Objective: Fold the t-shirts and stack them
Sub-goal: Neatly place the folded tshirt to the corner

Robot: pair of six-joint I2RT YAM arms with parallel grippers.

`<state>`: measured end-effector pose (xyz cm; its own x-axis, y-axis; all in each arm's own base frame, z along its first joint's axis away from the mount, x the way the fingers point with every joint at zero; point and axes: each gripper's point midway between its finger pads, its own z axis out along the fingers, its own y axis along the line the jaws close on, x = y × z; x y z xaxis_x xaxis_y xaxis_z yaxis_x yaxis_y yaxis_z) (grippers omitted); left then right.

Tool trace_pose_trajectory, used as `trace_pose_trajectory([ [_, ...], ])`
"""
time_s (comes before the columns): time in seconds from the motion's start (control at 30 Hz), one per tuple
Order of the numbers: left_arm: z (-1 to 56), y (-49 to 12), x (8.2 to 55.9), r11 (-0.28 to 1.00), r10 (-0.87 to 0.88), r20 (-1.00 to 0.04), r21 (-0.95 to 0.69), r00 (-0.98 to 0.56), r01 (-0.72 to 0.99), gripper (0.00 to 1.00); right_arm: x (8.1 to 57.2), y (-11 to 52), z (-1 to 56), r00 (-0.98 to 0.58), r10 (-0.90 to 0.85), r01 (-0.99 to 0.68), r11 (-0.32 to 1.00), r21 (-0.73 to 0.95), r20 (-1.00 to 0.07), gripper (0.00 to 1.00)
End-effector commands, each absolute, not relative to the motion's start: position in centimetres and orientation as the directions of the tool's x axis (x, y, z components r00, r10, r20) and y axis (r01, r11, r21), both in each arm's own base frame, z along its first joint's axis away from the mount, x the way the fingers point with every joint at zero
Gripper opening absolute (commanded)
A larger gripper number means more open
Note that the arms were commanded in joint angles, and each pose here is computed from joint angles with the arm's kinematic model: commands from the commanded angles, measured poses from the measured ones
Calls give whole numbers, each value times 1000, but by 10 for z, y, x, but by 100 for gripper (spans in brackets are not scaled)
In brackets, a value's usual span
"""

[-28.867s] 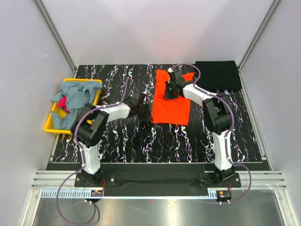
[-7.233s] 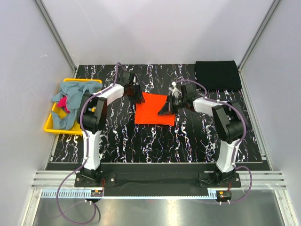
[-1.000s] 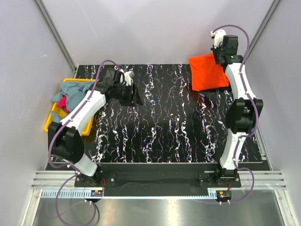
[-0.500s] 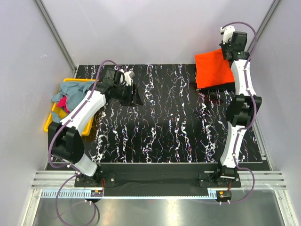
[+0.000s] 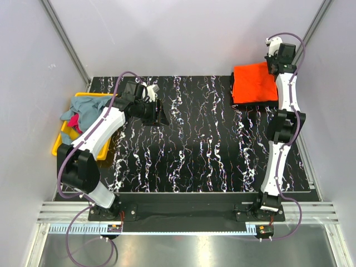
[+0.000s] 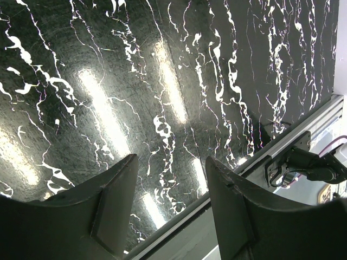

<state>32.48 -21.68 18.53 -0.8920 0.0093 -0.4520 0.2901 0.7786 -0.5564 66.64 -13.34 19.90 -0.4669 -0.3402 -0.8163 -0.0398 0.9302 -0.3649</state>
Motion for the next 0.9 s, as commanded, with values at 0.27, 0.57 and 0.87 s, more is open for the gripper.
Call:
trace_pose_trajectory([
  [0.27,193,-223,327,753,19,-482,-569,-876,330,58,689,-154,229,-350,-332,54,926,-373,-876,18],
  [0.57,197,-224,328,744,20,-494,-573,-869,343,58,665,-163,276,-327,-221,216,929,-300,-919,100],
  [0.87,240,-223,327,716,-1,-635,-539,-773,442,58,552,-70,285,-435,190,197,974,113,-880,100],
])
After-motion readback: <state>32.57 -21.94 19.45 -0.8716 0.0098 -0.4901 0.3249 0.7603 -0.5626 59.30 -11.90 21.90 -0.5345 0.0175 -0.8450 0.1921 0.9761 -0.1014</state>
